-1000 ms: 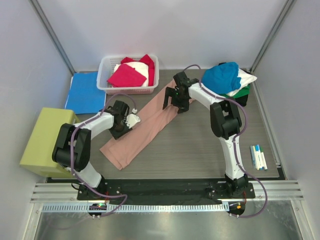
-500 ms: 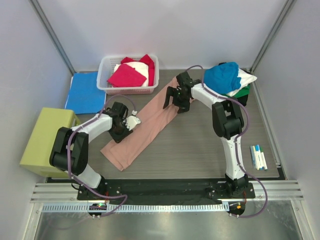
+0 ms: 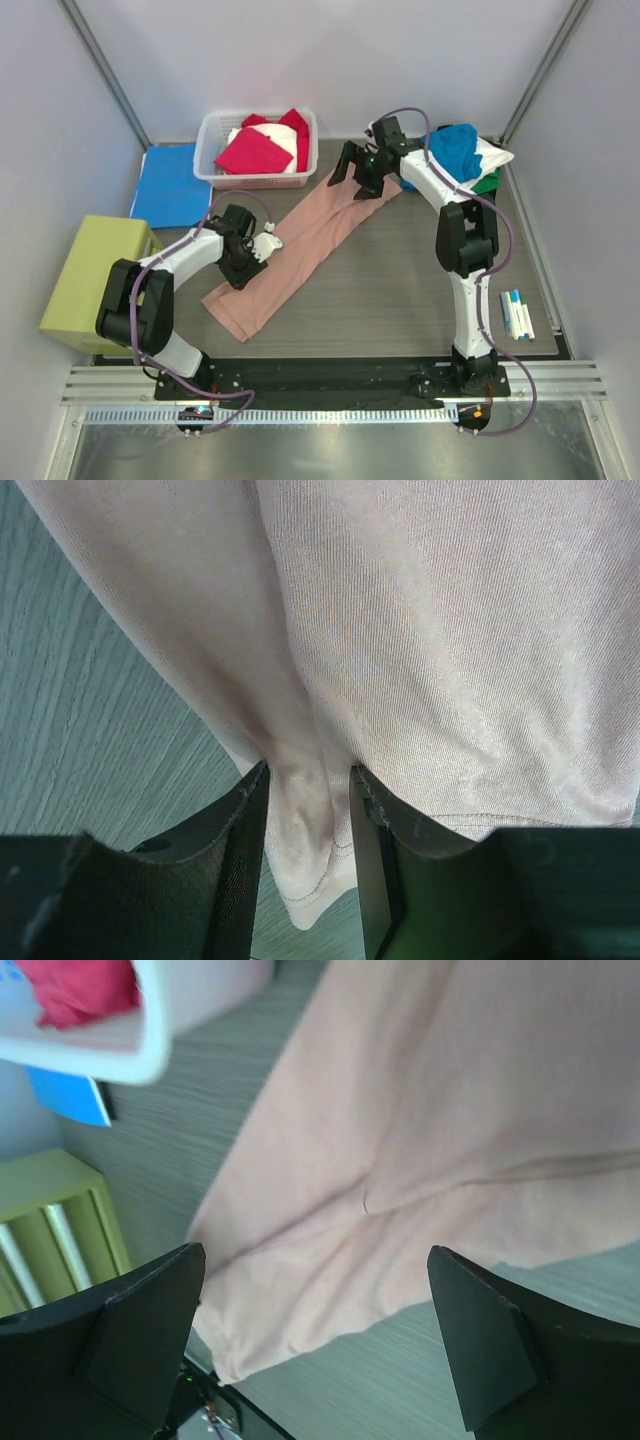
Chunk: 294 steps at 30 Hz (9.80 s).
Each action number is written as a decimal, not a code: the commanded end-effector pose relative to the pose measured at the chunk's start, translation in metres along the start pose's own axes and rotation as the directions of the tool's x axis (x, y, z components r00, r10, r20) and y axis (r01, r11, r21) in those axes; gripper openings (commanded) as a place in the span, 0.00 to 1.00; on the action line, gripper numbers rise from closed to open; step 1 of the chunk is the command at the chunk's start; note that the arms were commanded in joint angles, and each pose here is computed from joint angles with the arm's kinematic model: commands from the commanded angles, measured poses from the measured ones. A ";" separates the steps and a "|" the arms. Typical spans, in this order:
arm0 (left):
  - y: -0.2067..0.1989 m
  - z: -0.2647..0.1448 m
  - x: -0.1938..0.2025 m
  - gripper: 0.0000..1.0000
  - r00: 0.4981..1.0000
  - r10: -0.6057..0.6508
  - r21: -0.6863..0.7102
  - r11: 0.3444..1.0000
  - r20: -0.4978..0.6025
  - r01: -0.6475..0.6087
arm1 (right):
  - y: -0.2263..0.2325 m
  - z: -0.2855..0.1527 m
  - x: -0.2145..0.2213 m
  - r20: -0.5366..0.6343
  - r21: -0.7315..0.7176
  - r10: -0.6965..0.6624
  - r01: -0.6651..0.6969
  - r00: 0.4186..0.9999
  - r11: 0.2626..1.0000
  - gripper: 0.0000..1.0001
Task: Fold and stack the t-shirts
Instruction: Fold the tshirt
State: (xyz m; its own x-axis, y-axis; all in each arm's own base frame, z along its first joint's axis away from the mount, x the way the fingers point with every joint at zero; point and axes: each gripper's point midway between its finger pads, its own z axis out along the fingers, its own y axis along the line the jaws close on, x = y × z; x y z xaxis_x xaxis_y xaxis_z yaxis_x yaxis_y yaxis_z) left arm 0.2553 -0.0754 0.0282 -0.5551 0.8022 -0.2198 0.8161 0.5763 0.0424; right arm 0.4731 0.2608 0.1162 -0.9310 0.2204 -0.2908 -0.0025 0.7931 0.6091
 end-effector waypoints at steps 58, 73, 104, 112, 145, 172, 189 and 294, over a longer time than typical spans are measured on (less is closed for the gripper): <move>-0.080 -0.006 -0.068 0.39 0.996 0.092 0.225 0.970 0.007 -0.091 | -0.088 0.095 -0.070 -0.073 -0.203 0.247 -0.257 0.966 0.945 1.00; -0.096 -0.051 -0.090 0.40 0.989 0.058 0.270 0.958 0.136 -0.093 | -0.120 0.053 -0.132 0.095 -0.194 0.259 -0.238 0.961 0.952 1.00; 0.053 -0.152 -0.037 0.39 0.776 -0.356 -0.141 0.861 0.521 0.489 | 0.099 0.015 0.254 -0.290 -0.205 -0.223 0.167 0.931 0.964 1.00; 0.055 -0.141 -0.027 0.38 0.777 -0.384 -0.146 0.847 0.499 0.512 | 0.116 0.030 0.277 -0.327 -0.235 -0.241 0.168 0.914 0.957 1.00; 0.058 -0.130 -0.022 0.38 0.805 -0.368 -0.159 0.860 0.466 0.485 | -0.001 -0.016 0.384 -0.504 -0.041 -0.145 0.145 0.852 0.989 1.00; -0.095 -0.073 -0.032 0.40 0.995 -0.011 0.149 0.989 0.102 -0.004 | -0.023 -0.098 0.379 -0.324 0.072 -0.033 0.059 0.945 0.996 0.94; -0.128 -0.036 -0.058 0.41 0.997 -0.081 0.342 0.937 0.012 0.072 | -0.016 -0.056 0.378 -0.341 0.086 -0.009 0.041 0.940 0.995 0.83; -0.192 -0.046 -0.011 0.84 0.843 0.394 0.332 0.791 0.367 -0.514 | -0.041 -0.044 0.375 -0.267 0.181 0.079 -0.031 0.960 0.983 0.92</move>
State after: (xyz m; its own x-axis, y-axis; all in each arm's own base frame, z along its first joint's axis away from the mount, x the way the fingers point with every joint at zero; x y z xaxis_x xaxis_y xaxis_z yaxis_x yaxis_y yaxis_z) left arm 0.1031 -0.1679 0.0578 -0.1107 0.8803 -0.4613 0.9888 0.0509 -0.1402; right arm 0.1042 0.2982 0.0347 -0.9955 0.0943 -0.0114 0.0734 0.8400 0.5376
